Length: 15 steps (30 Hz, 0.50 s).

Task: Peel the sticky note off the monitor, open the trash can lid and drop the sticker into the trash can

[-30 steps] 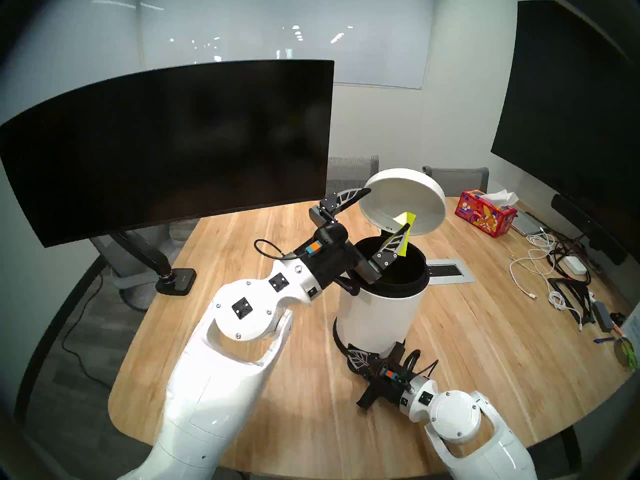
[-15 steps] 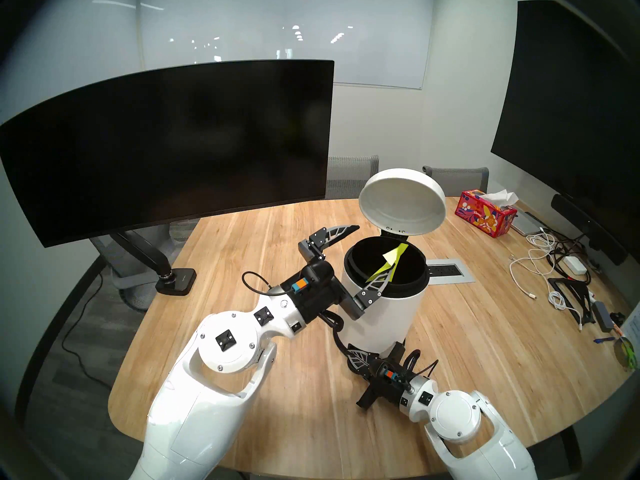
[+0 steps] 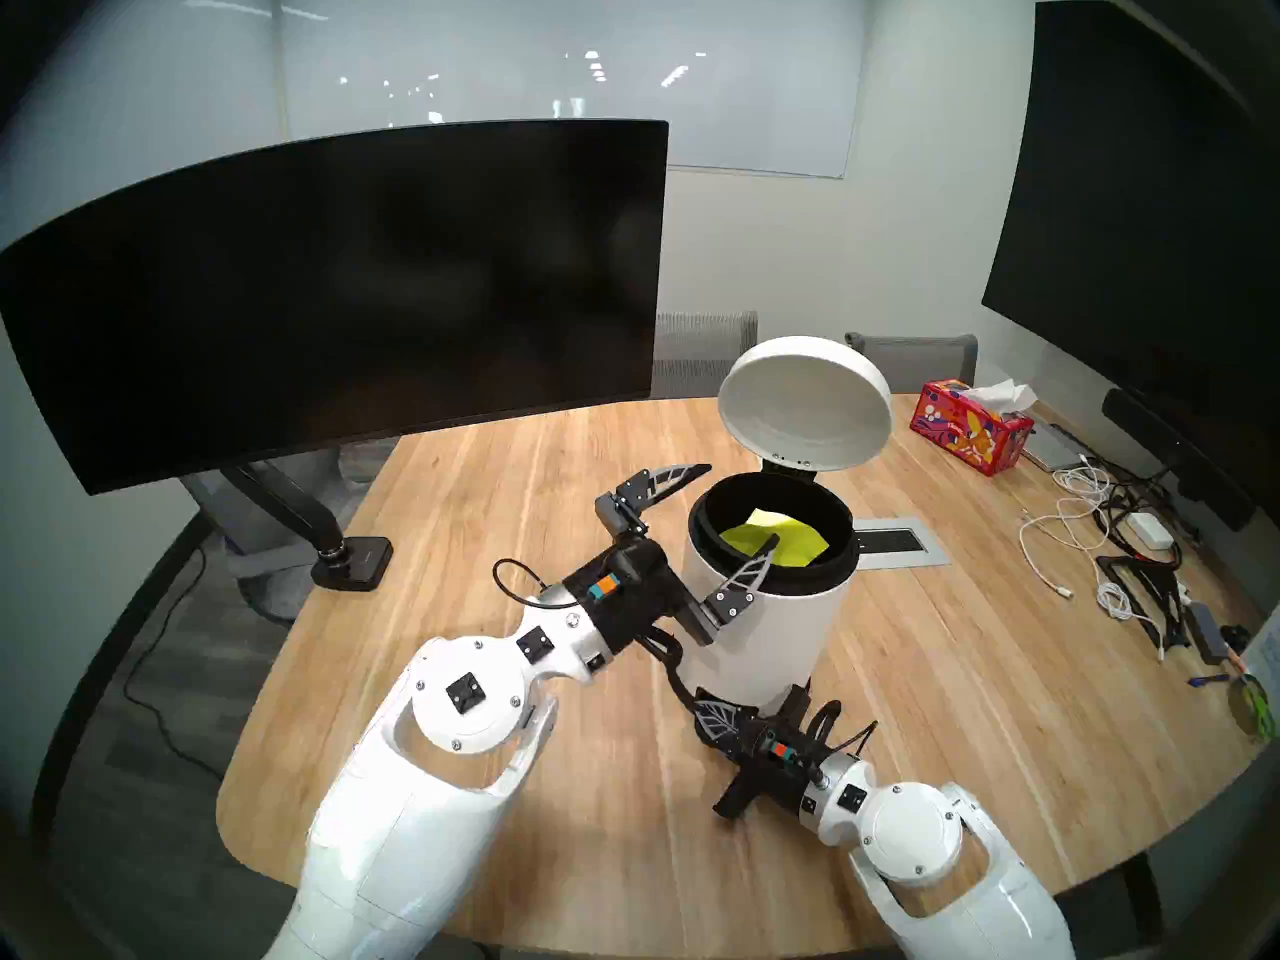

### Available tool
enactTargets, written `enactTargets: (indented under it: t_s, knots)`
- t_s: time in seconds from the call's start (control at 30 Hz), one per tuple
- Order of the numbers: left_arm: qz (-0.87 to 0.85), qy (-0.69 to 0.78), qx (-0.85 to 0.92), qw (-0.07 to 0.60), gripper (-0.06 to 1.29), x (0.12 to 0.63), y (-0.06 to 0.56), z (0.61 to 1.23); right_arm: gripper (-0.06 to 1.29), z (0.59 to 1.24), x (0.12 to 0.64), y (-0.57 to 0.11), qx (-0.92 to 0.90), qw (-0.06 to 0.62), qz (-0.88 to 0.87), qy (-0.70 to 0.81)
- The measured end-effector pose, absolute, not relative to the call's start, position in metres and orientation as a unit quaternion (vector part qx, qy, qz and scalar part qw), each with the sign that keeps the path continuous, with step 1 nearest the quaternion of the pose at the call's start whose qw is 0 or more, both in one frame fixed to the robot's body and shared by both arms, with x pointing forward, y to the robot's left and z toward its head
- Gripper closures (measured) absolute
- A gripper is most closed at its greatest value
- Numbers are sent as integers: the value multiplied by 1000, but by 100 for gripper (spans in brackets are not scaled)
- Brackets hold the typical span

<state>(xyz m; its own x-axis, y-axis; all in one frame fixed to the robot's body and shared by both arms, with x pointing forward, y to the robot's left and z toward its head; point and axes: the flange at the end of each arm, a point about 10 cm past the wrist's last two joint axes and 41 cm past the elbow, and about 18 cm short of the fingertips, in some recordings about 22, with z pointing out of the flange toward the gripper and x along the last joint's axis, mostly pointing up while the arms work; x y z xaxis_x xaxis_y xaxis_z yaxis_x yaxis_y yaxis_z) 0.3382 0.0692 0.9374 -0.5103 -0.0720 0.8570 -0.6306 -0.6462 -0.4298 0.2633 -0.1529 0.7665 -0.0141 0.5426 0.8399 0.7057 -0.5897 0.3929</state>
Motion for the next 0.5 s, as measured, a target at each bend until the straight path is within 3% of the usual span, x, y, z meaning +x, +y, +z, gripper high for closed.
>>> enactTargets:
  t_s: [0.5]
  knots:
    - [802,-367,430,194,-2,337,63,992,125,767,260,-153,-698,75,-552,-449]
